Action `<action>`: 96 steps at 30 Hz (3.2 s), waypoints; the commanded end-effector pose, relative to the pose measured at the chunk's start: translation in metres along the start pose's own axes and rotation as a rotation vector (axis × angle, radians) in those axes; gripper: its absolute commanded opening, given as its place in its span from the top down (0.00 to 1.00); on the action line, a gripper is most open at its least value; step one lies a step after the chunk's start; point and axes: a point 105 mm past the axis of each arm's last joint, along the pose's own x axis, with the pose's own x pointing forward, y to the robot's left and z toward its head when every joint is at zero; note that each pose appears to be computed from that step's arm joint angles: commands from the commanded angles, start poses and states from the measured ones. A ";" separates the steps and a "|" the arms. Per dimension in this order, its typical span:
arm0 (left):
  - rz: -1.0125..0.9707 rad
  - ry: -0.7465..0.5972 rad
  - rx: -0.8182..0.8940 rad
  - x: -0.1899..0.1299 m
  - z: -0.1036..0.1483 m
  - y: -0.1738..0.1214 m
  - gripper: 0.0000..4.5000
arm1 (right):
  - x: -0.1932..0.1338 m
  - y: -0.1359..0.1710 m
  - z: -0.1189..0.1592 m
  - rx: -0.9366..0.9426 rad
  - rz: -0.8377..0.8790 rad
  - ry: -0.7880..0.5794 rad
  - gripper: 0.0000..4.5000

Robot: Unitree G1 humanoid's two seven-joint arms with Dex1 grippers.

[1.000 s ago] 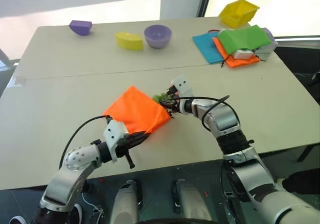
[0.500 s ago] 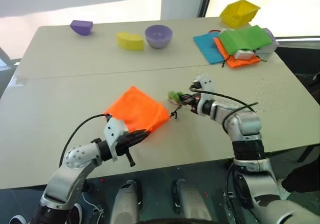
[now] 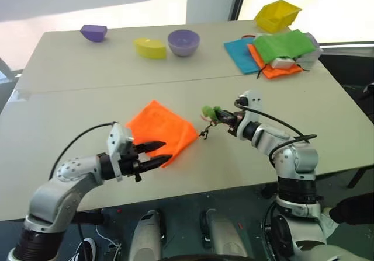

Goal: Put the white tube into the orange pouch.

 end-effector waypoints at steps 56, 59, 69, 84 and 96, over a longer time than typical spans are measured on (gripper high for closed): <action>-0.191 0.043 0.161 0.155 0.004 0.049 0.90 | -0.019 0.034 0.044 0.068 0.120 -0.255 1.00; -0.198 0.058 0.162 0.156 0.002 0.048 0.90 | -0.019 0.035 0.044 0.068 0.125 -0.255 1.00; -0.208 0.080 0.177 0.162 -0.005 0.044 0.90 | -0.020 0.038 0.046 0.071 0.144 -0.257 1.00; -0.231 0.155 0.191 0.155 -0.018 0.040 0.90 | -0.023 0.027 0.059 0.133 0.111 -0.323 1.00; -0.357 0.370 0.162 0.120 -0.041 0.028 0.90 | -0.025 -0.010 0.070 0.197 -0.061 -0.400 1.00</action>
